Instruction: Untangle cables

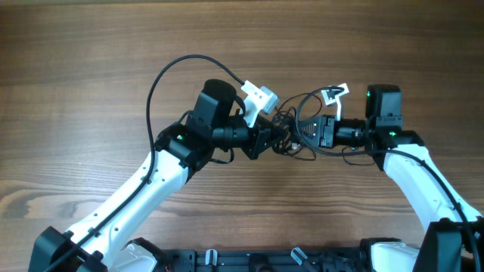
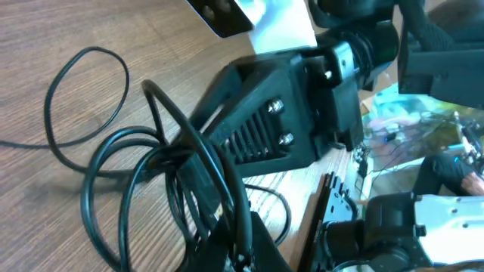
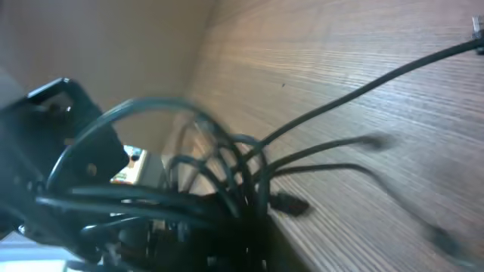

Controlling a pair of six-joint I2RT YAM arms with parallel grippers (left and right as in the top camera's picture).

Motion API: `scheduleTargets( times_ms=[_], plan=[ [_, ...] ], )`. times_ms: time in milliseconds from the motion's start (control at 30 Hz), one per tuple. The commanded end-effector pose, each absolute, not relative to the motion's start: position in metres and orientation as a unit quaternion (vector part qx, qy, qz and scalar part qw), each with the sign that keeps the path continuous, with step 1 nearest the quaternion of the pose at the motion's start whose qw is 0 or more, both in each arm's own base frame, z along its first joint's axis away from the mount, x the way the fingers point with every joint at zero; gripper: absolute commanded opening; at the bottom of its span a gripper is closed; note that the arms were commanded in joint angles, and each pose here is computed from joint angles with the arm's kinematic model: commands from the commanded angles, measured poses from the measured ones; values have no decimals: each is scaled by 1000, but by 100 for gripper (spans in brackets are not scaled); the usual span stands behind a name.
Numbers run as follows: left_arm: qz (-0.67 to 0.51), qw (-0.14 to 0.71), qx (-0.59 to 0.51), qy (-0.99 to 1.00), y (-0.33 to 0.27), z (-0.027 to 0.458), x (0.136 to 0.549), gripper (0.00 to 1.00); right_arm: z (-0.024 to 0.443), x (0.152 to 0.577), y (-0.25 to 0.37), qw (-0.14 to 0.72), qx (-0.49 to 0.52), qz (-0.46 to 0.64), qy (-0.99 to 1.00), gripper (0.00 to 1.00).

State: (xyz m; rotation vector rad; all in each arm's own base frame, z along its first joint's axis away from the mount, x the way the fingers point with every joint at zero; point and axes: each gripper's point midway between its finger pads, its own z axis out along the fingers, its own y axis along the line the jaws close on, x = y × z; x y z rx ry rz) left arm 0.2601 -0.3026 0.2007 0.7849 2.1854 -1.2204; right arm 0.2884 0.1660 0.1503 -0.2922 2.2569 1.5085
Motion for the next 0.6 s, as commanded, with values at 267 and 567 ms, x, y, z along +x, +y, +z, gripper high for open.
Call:
scheduleTargets(
  times_ms=[267,567],
  plan=[
    [-221,243,-109,938,-185,135,322,4,215,276,133,267,-178,663,676,4],
    [-159,189,-246,937,-116,112,317,4,180,331,20,342,60,540,766,4]
  ],
)
